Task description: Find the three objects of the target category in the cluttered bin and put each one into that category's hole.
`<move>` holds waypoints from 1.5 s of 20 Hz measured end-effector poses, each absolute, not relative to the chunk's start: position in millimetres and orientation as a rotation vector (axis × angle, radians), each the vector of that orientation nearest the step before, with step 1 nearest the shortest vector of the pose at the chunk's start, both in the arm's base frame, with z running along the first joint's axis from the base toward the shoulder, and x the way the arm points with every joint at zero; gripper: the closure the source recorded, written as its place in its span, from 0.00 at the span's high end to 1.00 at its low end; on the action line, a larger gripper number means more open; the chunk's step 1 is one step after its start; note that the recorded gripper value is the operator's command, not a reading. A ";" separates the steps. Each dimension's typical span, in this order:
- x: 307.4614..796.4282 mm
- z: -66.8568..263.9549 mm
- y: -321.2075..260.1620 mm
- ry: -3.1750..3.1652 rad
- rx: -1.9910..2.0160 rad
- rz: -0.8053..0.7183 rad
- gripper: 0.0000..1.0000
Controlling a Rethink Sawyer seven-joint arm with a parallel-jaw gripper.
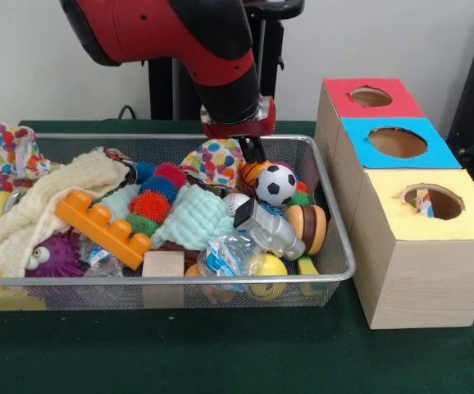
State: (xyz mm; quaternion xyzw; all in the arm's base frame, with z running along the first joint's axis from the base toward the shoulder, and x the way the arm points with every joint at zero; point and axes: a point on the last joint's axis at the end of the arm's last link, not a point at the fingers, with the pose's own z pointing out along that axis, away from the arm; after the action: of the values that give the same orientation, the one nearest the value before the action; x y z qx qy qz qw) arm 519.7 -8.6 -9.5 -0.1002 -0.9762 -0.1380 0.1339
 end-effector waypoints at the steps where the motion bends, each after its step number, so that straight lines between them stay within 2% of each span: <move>1: 519.4 -9.9 -8.8 -2.829 -0.292 -0.401 0.00; 15: 518.8 -7.3 -22.7 -2.818 -0.325 -0.411 0.00; 30: 491.1 -10.1 -17.7 -2.768 -0.302 -0.425 0.00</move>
State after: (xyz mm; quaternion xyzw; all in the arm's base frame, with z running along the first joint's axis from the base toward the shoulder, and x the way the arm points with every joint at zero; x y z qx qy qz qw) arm 491.1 -17.7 -10.1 -0.1058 -0.9698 -0.1488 0.1616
